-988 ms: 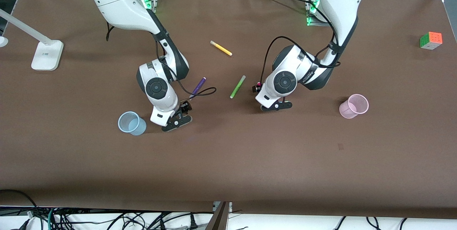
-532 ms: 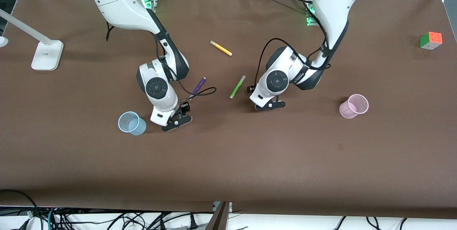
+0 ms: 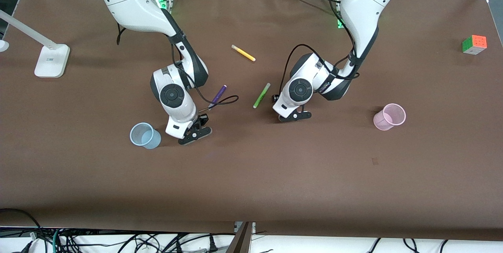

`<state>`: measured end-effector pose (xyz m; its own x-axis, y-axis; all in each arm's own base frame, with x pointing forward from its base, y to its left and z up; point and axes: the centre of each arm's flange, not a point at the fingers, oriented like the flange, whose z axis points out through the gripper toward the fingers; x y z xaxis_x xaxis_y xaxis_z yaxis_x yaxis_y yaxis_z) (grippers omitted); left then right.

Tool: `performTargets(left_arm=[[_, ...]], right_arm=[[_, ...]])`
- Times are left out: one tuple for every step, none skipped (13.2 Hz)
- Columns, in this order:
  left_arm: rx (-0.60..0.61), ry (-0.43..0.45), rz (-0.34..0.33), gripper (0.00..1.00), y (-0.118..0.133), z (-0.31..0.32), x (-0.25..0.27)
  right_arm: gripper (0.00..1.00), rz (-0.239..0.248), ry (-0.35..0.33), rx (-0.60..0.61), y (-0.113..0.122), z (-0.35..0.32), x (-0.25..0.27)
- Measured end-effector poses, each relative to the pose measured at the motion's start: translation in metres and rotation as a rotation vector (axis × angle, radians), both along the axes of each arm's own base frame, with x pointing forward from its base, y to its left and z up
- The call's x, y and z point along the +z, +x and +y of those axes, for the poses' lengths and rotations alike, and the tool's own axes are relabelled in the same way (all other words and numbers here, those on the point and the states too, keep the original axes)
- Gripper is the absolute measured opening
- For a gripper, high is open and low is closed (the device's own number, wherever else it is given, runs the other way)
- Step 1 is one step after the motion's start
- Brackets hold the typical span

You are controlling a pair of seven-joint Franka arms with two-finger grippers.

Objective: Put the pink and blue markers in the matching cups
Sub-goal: 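Lower and close the right gripper on the blue marker while the left grasps pink, then carry the blue marker over the blue cup while the left gripper carries pink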

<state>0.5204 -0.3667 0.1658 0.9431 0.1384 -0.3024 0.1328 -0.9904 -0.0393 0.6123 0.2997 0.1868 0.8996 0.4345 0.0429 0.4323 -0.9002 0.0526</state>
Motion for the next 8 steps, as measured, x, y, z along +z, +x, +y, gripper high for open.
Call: performTargets(left_arm=[[0.001, -0.003, -0.003, 0.85, 0.000, 0.000, -0.002], [0.002, -0.004, -0.005, 0.83, 0.000, 0.000, -0.004], [0.000, -0.003, -0.007, 0.84, 0.001, 0.000, -0.004], [-0.014, 0.004, -0.017, 0.82, 0.001, 0.000, -0.004], [-0.033, 0.012, -0.031, 0.79, 0.001, -0.001, -0.003], [-0.049, 0.015, -0.045, 0.67, 0.002, -0.003, -0.001], [-0.057, 0.018, -0.054, 0.54, 0.003, -0.003, 0.000], [-0.060, 0.022, -0.058, 0.44, 0.004, -0.002, 0.002]], right_arm=[[0.17, -0.021, 0.008, 0.017, 0.005, 0.001, 0.009], [0.17, -0.046, 0.018, 0.036, 0.011, 0.002, 0.024], [0.17, -0.076, 0.029, 0.048, 0.016, 0.001, 0.045], [0.17, -0.107, 0.042, 0.062, 0.021, 0.001, 0.069], [0.17, -0.134, 0.053, 0.081, 0.023, 0.001, 0.093], [0.17, -0.159, 0.060, 0.117, 0.024, 0.001, 0.115], [0.17, -0.180, 0.062, 0.163, 0.024, 0.000, 0.133], [0.17, -0.195, 0.060, 0.209, 0.025, -0.002, 0.148]])
